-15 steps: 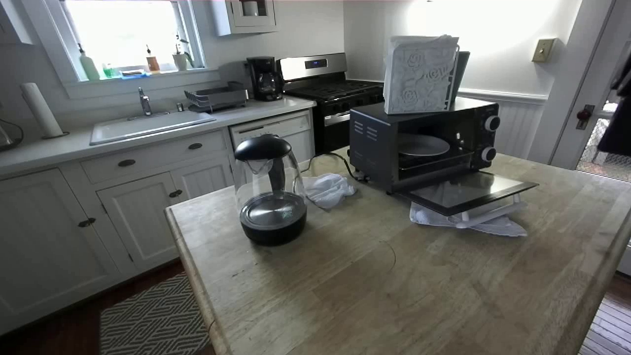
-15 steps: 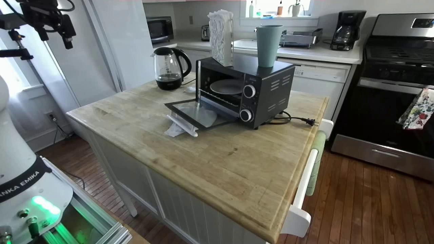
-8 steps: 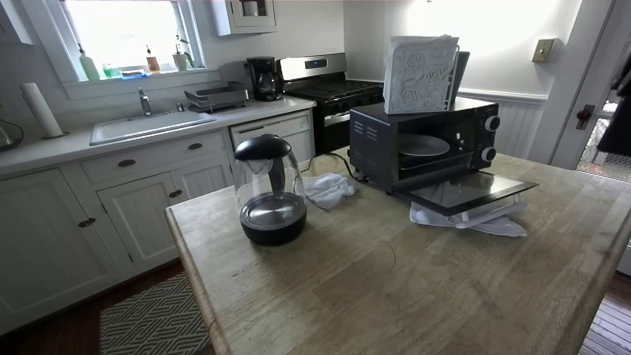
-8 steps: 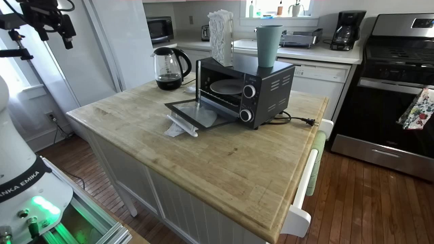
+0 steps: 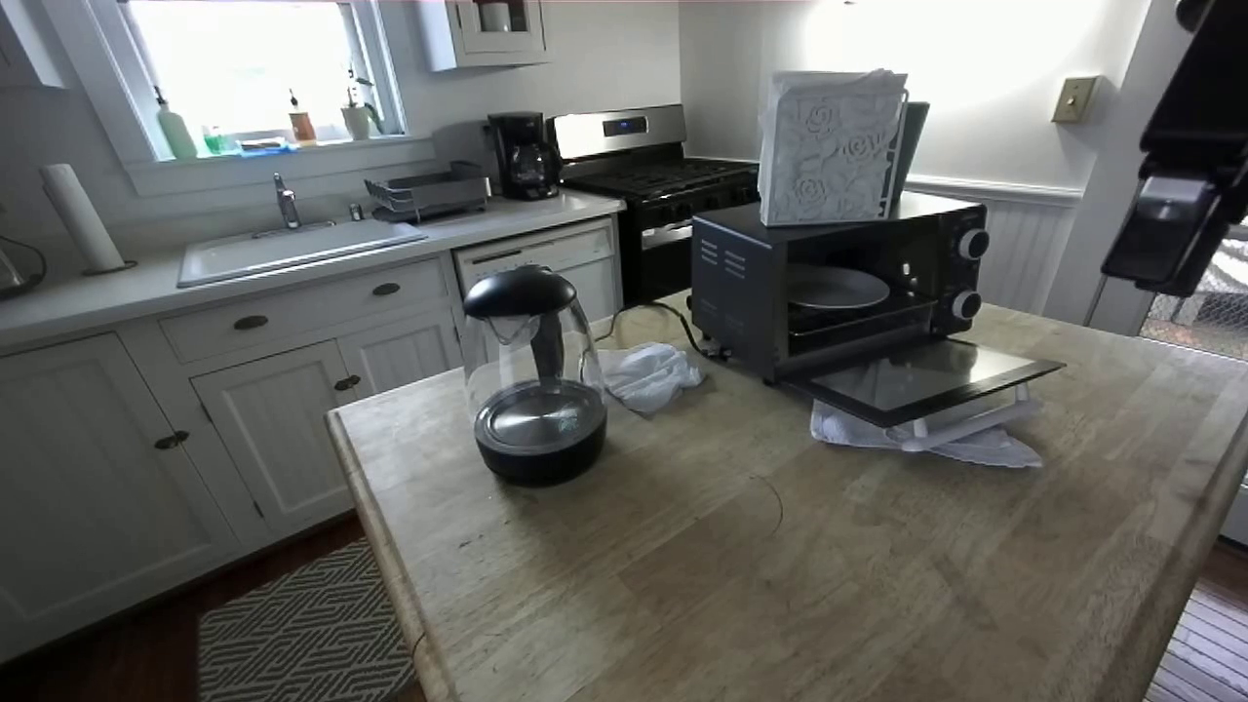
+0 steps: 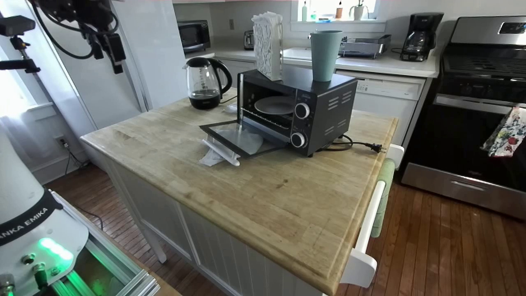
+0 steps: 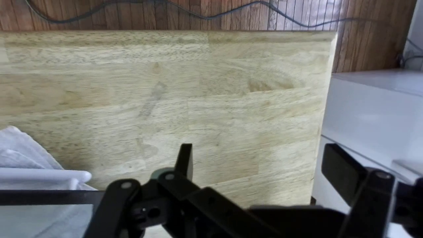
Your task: Push the oven drawer
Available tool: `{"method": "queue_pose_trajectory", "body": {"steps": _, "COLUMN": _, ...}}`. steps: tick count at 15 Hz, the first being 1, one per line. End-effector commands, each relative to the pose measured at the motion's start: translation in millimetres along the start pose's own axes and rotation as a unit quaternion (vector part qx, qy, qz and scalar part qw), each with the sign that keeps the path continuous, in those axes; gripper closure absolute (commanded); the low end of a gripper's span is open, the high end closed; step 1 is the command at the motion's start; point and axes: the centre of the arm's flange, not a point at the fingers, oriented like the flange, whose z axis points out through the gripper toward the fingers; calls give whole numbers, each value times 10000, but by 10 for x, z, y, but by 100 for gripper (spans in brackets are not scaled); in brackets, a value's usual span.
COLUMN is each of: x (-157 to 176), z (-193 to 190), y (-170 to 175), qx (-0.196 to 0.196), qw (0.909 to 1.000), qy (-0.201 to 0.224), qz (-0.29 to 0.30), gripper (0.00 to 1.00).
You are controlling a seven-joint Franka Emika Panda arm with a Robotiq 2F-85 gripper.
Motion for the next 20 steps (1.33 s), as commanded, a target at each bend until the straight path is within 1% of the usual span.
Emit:
{"method": "queue_pose_trajectory", "body": {"steps": 1, "x": -29, "z": -79, "y": 759, "qx": -281, "qw": 9952, "qy": 506, "qz": 791, "gripper": 0}}
{"method": "queue_pose_trajectory", "body": {"steps": 2, "x": -24, "z": -84, "y": 943, "qx": -324, "qw": 9922, "qy": 574, "qz": 1061, "gripper": 0}}
{"method": "queue_pose_trajectory", "body": {"steps": 4, "x": -16, "z": -128, "y": 1308, "qx": -633, "qw": 9848, "qy": 762, "qz": 1425, "gripper": 0}}
{"method": "queue_pose_trajectory", "body": {"steps": 6, "x": 56, "z": -203, "y": 1614, "qx": -1111, "qw": 9763, "qy": 972, "qz": 1585, "gripper": 0}}
{"method": "queue_pose_trajectory", "body": {"steps": 8, "x": 141, "z": -232, "y": 1834, "qx": -1602, "qw": 9660, "qy": 1125, "qz": 1686, "gripper": 0}}
{"method": "queue_pose_trajectory", "body": {"steps": 9, "x": 201, "z": -226, "y": 1909, "qx": -1766, "qw": 9626, "qy": 1202, "qz": 1668, "gripper": 0}}
{"method": "queue_pose_trajectory", "body": {"steps": 10, "x": 248, "z": -198, "y": 1948, "qx": -1647, "qw": 9623, "qy": 1264, "qz": 1756, "gripper": 0}}
{"method": "queue_pose_trajectory", "body": {"steps": 11, "x": 181, "z": -391, "y": 1836, "qx": -1476, "qw": 9691, "qy": 1176, "qz": 1588, "gripper": 0}}
{"method": "queue_pose_trajectory", "body": {"steps": 13, "x": 240, "z": -332, "y": 1900, "qx": -1518, "qw": 9671, "qy": 1207, "qz": 1643, "gripper": 0}}
{"method": "queue_pose_trajectory", "body": {"steps": 18, "x": 265, "z": -288, "y": 1919, "qx": -1525, "qw": 9670, "qy": 1178, "qz": 1665, "gripper": 0}}
{"method": "queue_pose_trajectory", "body": {"steps": 19, "x": 386, "z": -240, "y": 2006, "qx": -1563, "qw": 9653, "qy": 1264, "qz": 1667, "gripper": 0}}
{"method": "queue_pose_trajectory", "body": {"steps": 20, "x": 450, "z": -215, "y": 2045, "qx": -1469, "qw": 9686, "qy": 1221, "qz": 1593, "gripper": 0}}
